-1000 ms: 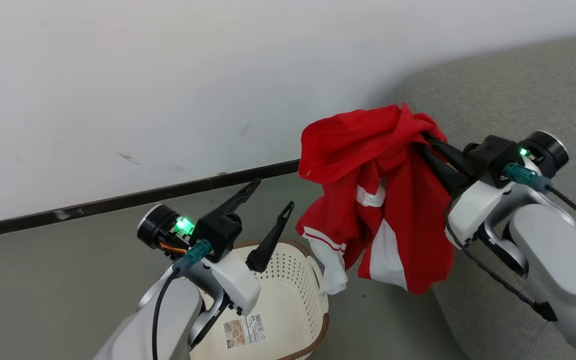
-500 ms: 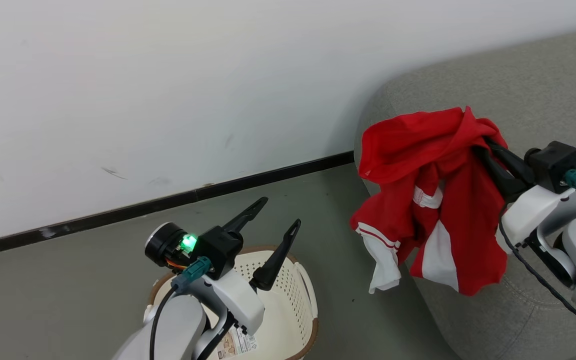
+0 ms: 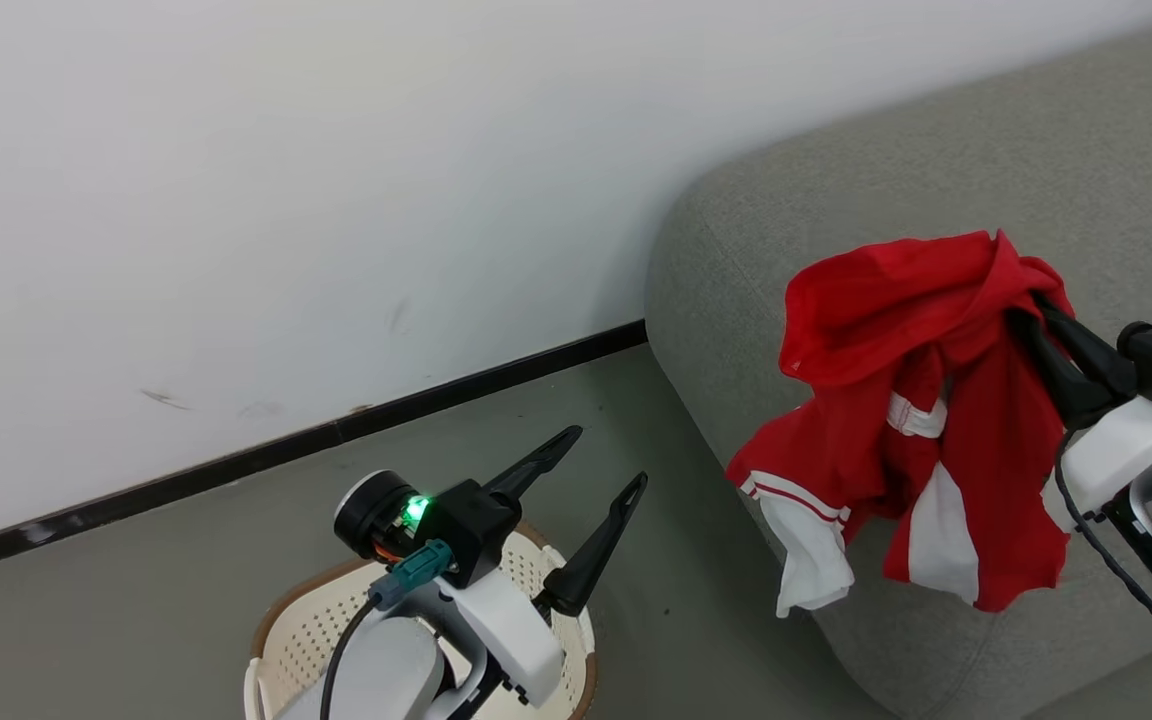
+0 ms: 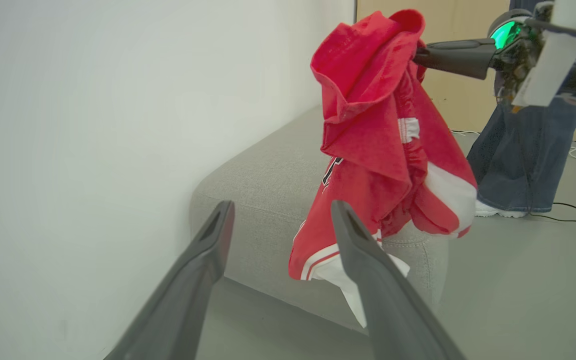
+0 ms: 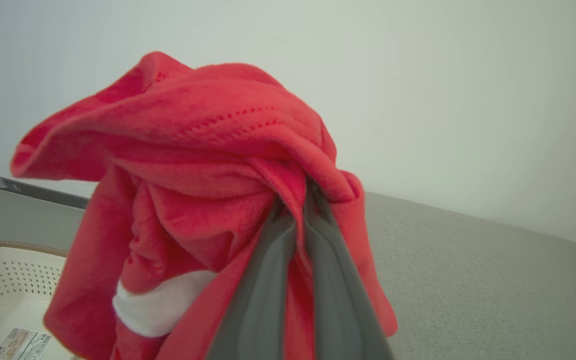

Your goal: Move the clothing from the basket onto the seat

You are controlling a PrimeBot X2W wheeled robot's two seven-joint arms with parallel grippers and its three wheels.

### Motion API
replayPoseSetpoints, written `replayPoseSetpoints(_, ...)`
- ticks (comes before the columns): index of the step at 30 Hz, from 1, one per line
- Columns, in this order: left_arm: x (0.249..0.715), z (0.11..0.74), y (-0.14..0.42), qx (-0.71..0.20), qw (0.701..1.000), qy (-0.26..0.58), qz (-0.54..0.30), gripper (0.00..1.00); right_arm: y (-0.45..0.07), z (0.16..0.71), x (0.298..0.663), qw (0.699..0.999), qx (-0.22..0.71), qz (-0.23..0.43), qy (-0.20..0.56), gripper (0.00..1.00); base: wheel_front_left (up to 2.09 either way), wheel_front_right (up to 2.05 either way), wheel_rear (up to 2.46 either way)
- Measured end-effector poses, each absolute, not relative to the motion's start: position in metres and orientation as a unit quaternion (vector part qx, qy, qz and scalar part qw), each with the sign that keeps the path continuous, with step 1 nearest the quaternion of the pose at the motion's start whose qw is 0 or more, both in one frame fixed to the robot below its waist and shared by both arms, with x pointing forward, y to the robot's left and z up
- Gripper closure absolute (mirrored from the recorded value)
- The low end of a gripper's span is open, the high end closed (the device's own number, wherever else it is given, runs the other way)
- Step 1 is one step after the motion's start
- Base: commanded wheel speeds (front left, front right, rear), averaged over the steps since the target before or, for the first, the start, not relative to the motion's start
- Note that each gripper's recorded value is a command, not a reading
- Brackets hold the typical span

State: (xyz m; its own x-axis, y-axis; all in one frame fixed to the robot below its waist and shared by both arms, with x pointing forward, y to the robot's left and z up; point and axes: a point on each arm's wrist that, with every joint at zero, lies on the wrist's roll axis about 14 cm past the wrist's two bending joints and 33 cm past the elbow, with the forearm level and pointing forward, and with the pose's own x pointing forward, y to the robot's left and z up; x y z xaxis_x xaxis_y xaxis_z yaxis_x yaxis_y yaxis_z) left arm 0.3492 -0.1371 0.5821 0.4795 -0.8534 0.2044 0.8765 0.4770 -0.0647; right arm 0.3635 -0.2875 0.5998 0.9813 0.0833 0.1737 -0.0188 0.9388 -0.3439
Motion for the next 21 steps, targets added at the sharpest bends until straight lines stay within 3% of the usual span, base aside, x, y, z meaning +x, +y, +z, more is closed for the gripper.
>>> replayPoseSetpoints(13, 0.324, 0.587, -0.165, -0.092, 0.826, -0.074, -0.551, 0.00, -0.314, 0.600, 0.322, 0.982, -0.159, -0.022, -0.098, 1.00, 0.00, 0.00, 0.00)
replayPoseSetpoints(21, 0.325, 0.587, -0.171, -0.094, 0.822, -0.075, -0.556, 0.00, -0.313, 0.607, 0.323, 0.984, -0.147, -0.020, -0.101, 1.00, 0.00, 0.00, 0.00)
